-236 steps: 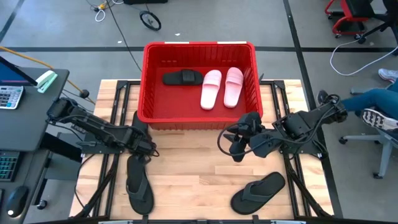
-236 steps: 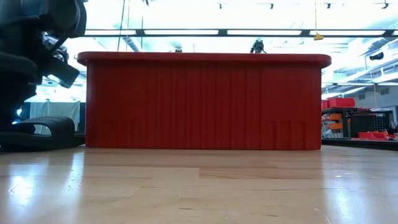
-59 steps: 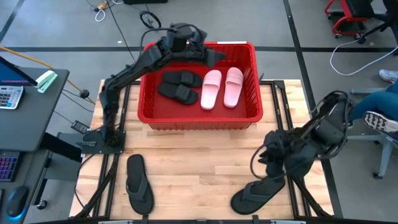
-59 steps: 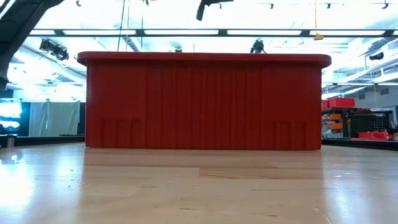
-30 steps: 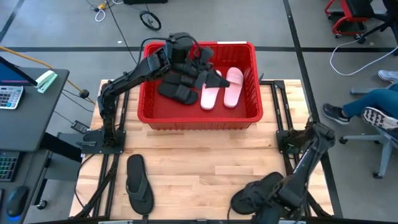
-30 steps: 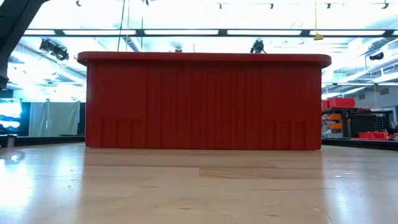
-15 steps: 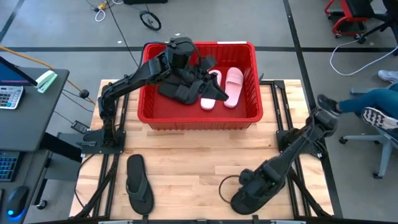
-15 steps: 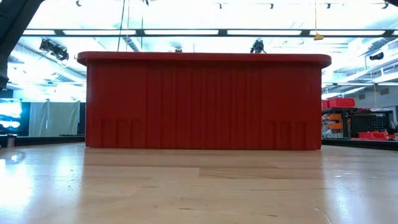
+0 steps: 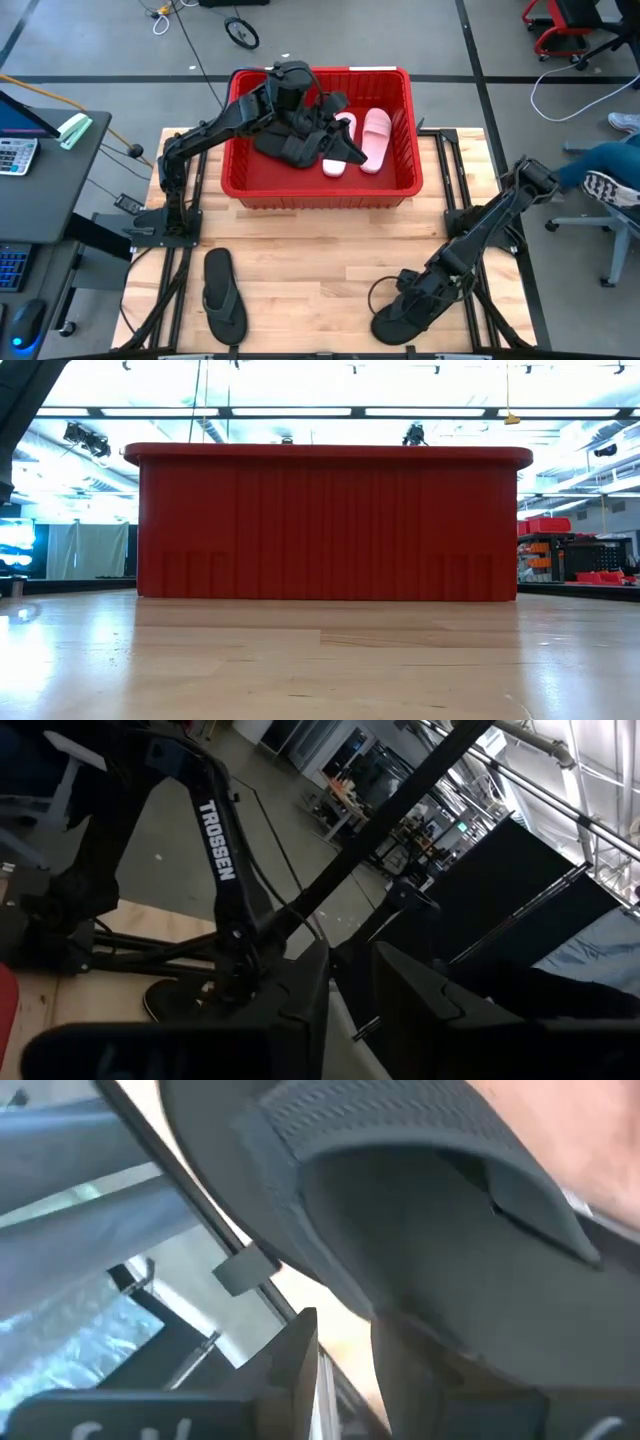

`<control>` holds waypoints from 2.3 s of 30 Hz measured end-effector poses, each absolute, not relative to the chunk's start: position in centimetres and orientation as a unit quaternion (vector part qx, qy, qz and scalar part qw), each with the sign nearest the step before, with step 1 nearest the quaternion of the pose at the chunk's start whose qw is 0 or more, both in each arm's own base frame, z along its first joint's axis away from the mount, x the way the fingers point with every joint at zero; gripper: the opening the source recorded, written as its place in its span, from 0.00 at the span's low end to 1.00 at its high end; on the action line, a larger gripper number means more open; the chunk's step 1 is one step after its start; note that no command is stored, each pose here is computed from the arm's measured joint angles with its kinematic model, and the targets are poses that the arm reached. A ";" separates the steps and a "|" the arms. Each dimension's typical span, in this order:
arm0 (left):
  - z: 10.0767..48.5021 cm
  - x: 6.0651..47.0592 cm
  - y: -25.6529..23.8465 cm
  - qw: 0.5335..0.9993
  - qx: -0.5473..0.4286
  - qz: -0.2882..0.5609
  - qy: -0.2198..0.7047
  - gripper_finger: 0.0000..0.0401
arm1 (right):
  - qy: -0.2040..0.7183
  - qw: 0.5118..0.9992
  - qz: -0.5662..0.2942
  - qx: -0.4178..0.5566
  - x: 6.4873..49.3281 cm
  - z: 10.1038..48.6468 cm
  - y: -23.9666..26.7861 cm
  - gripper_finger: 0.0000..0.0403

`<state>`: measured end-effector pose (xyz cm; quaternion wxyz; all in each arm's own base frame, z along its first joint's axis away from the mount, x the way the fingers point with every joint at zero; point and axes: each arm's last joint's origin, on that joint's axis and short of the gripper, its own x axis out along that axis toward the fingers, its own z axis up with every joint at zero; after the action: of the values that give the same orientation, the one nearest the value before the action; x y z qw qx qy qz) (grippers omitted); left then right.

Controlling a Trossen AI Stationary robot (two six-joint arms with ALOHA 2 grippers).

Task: Pick and place slides into bin
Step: Put the right black slides into the red bin

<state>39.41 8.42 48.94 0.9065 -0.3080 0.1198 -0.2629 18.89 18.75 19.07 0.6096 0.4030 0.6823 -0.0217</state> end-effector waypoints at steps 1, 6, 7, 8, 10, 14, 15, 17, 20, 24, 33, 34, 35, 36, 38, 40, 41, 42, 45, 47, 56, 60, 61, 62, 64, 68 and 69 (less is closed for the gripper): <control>48.9 39.4 8.4 0.906 -0.310 -0.263 0.120 0.22 | 0.681 0.617 -0.008 0.394 18.8 18.9 18.7 0.25; 48.9 39.4 8.4 0.905 -0.311 -0.263 0.121 0.23 | 0.699 0.630 0.031 0.337 17.7 17.5 18.4 0.25; 48.9 39.4 8.4 0.905 -0.311 -0.263 0.121 0.22 | 0.703 0.627 0.029 0.333 17.5 17.2 18.3 0.25; 48.9 39.4 8.4 0.905 -0.311 -0.262 0.121 0.22 | 0.706 0.625 0.030 0.332 17.4 17.0 18.2 0.25; 48.9 39.4 8.4 0.905 -0.311 -0.262 0.121 0.21 | 0.710 0.621 0.043 0.328 17.1 16.5 18.1 0.25; 48.9 39.4 8.4 0.905 -0.311 -0.262 0.121 0.19 | 0.702 0.633 0.092 0.313 16.9 15.7 18.2 0.25; 48.9 39.4 8.4 0.905 -0.312 -0.262 0.121 0.19 | 0.701 0.636 0.099 0.307 16.8 15.5 18.1 0.25; 48.9 39.5 8.3 0.905 -0.311 -0.262 0.121 0.19 | 0.700 0.641 0.105 0.297 16.7 15.1 17.9 0.25; 48.9 39.5 8.2 0.905 -0.311 -0.263 0.121 0.19 | 0.705 0.638 0.120 0.287 16.4 14.7 17.7 0.25; 48.9 39.5 7.9 0.905 -0.312 -0.263 0.121 0.20 | 0.713 0.630 0.145 0.273 16.2 14.6 17.7 0.25; 48.9 39.7 7.4 0.898 -0.335 -0.255 0.127 0.18 | 0.696 0.648 0.164 0.262 16.1 15.3 17.5 0.25; 48.9 39.7 7.3 0.898 -0.334 -0.256 0.127 0.18 | 0.692 0.651 0.168 0.265 16.1 15.6 17.4 0.25; 48.9 39.7 7.2 0.898 -0.334 -0.257 0.127 0.18 | 0.687 0.654 0.168 0.269 16.1 15.9 17.4 0.25; 48.9 39.7 7.2 0.898 -0.334 -0.257 0.128 0.18 | 0.681 0.659 0.166 0.273 16.0 16.2 17.3 0.25; 48.9 39.7 7.1 0.897 -0.334 -0.258 0.128 0.19 | 0.664 0.674 0.155 0.284 16.0 16.8 17.1 0.25; 48.9 39.8 7.0 0.897 -0.334 -0.260 0.129 0.19 | 0.655 0.679 0.156 0.293 16.0 17.3 16.9 0.25; 48.9 39.8 6.9 0.897 -0.334 -0.260 0.129 0.19 | 0.652 0.681 0.157 0.294 16.0 17.4 16.9 0.25; 48.9 39.8 6.9 0.897 -0.334 -0.261 0.129 0.18 | 0.652 0.680 0.157 0.295 16.0 17.4 16.9 0.25; 48.9 39.8 6.7 0.896 -0.333 -0.262 0.130 0.17 | 0.657 0.676 0.146 0.300 16.0 17.2 17.0 0.25; 48.9 39.8 6.5 0.896 -0.333 -0.264 0.130 0.17 | 0.659 0.673 0.142 0.304 16.1 17.0 17.1 0.25; 48.9 39.9 6.3 0.895 -0.333 -0.267 0.132 0.19 | 0.645 0.677 0.153 0.319 17.2 15.9 18.1 0.25; 48.9 39.9 6.3 0.895 -0.333 -0.267 0.131 0.18 | 0.648 0.676 0.149 0.318 17.3 15.6 18.2 0.25; 48.9 39.9 6.3 0.895 -0.333 -0.267 0.131 0.17 | 0.649 0.676 0.148 0.317 17.3 15.5 18.2 0.25; 48.9 39.9 6.3 0.895 -0.333 -0.267 0.131 0.17 | 0.650 0.675 0.146 0.316 17.3 15.4 18.2 0.25; 48.9 39.9 6.3 0.895 -0.333 -0.267 0.131 0.17 | 0.655 0.671 0.134 0.322 17.4 15.1 18.3 0.25; 48.9 39.9 6.3 0.895 -0.333 -0.267 0.131 0.17 | 0.646 0.673 0.109 0.343 17.7 14.8 18.5 0.25; 48.9 39.9 6.3 0.895 -0.333 -0.267 0.131 0.18 | 0.641 0.674 0.102 0.352 17.8 14.8 18.5 0.25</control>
<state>39.88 6.33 48.93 0.8948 -0.3329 0.1315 -0.2667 17.79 18.53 14.83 0.6740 0.3518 0.6415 0.1019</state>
